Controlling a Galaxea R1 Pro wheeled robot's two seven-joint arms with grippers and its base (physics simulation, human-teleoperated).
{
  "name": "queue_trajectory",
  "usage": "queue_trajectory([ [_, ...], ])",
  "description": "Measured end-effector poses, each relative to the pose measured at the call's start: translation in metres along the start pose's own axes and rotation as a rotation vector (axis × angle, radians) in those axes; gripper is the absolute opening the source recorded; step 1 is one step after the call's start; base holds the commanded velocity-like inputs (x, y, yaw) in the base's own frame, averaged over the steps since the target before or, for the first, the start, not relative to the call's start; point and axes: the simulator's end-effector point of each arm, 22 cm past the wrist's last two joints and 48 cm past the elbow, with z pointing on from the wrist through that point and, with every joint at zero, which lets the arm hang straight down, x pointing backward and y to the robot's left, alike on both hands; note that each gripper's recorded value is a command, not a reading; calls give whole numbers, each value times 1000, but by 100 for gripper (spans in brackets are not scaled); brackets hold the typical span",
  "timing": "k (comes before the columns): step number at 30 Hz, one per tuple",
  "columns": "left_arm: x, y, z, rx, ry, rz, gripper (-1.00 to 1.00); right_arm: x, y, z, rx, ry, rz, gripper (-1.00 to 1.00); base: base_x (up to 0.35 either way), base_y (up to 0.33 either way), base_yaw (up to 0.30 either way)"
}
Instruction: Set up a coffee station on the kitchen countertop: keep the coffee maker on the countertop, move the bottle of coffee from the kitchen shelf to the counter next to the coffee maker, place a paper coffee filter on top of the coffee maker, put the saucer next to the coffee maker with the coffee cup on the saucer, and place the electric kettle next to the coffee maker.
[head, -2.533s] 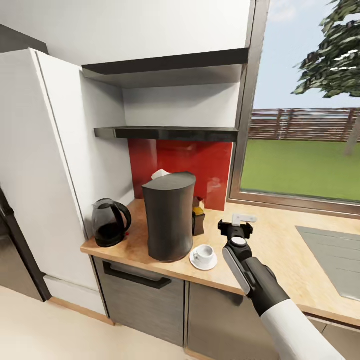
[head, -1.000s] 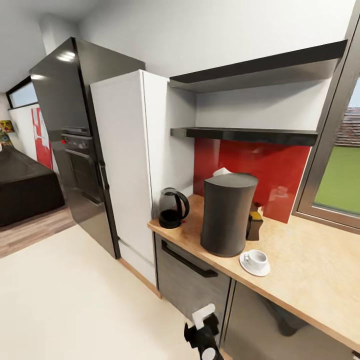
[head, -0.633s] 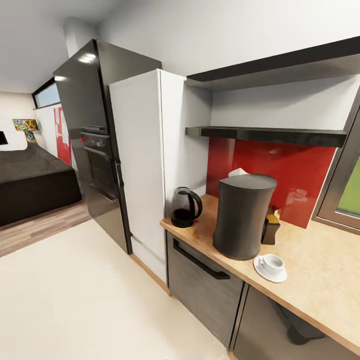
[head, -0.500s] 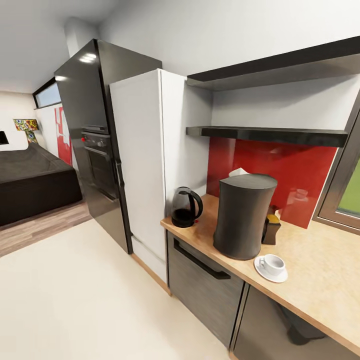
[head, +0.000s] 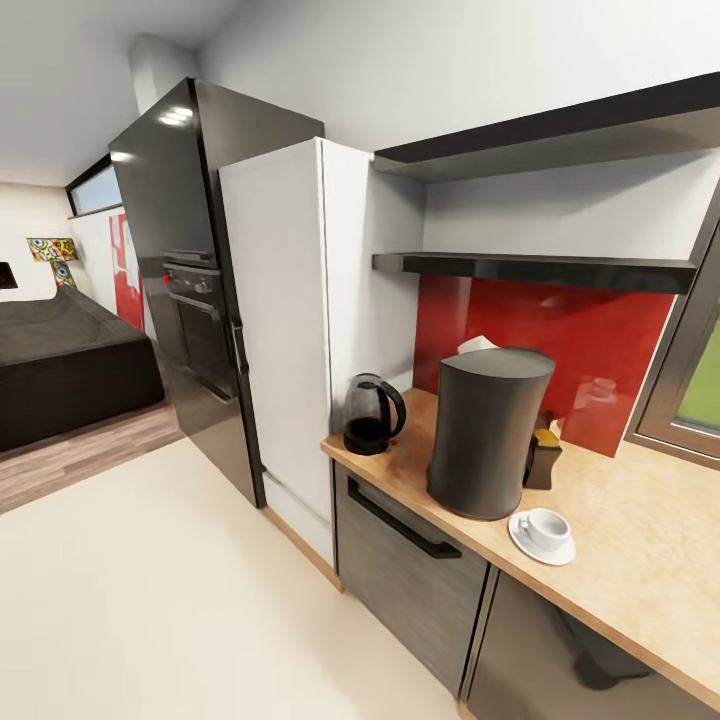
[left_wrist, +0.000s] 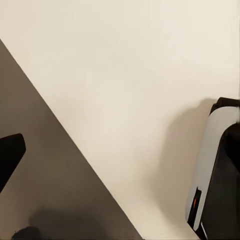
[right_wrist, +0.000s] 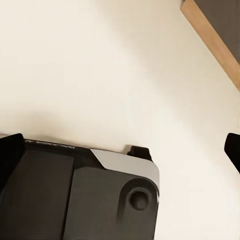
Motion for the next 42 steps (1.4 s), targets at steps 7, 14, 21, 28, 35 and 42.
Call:
queue_trajectory([
  [7,23,-17,-4,29,44,8,100,1,0,0,1,4,1,100,0,0,0],
  [14,25,-23,-5,37,47,6,100,0,0,0,3,-2,1,100,0,0,0],
  [21,24,-25,-6,39,47,5,100,-1,-12,1,18,-13,2,100,0,0,0],
  [28,24,-25,-6,39,47,5,100,4,-55,1,74,-12,2,100,0,0,0],
  [35,25,-25,-6,39,47,5,100,11,-72,1,104,-4,-89,100,0,0,0],
  [42,24,-25,-6,39,47,5,100,13,-75,0,107,-2,-133,100,0,0,0],
])
